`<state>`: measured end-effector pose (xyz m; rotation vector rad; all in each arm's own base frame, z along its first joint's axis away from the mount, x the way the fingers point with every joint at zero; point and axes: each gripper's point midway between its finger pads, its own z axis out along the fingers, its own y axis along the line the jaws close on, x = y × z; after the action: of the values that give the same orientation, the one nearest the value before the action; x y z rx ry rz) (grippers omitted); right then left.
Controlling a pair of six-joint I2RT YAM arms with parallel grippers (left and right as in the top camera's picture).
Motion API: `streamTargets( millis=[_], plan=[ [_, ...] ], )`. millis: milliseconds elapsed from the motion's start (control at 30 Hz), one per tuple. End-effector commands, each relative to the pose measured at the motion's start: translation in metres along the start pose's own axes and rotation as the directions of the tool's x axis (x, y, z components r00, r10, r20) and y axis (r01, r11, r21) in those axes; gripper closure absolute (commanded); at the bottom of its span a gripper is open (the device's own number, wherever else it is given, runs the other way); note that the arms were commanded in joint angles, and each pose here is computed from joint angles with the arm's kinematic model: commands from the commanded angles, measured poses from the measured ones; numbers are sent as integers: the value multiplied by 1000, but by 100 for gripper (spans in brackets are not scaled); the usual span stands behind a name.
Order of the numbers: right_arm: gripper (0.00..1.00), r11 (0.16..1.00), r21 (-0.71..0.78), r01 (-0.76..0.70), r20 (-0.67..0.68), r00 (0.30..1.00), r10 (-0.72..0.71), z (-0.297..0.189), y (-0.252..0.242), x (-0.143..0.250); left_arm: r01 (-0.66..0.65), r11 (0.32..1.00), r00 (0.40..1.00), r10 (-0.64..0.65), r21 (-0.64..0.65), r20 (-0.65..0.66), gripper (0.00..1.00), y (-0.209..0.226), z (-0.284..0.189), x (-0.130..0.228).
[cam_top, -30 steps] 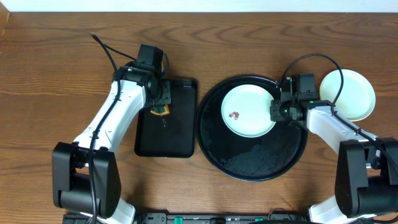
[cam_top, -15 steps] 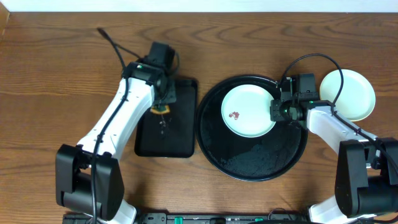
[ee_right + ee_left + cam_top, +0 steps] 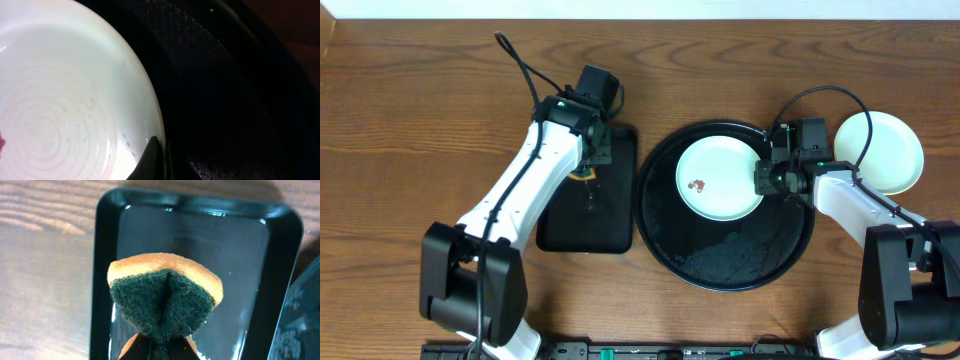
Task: Clean dirty plates on tray and stack at the side
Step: 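Lift the sponge with the left gripper and carry it toward the plate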
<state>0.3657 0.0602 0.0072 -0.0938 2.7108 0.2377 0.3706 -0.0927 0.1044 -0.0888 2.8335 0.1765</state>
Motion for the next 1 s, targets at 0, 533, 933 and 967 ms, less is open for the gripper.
streamTargets(
  millis=[0, 533, 933, 967],
  plan=[
    [99, 1000, 23, 7, -21, 1000, -6, 4, -3, 7, -30, 999, 999, 30, -24, 15, 93, 2, 3, -7],
    [96, 1000, 23, 7, -21, 1000, -6, 4, -3, 7, -47, 998, 994, 50, -39, 100, 93, 1, 2, -27],
    [93, 1000, 23, 8, -15, 1000, -7, 4, -3, 5, -75, 995, 991, 82, -62, 110, 92, 5, 1, -30],
    [93, 1000, 23, 8, -14, 1000, -7, 4, -3, 5, -75, 995, 990, 81, -61, 112, 93, 5, 1, -30]
  ],
)
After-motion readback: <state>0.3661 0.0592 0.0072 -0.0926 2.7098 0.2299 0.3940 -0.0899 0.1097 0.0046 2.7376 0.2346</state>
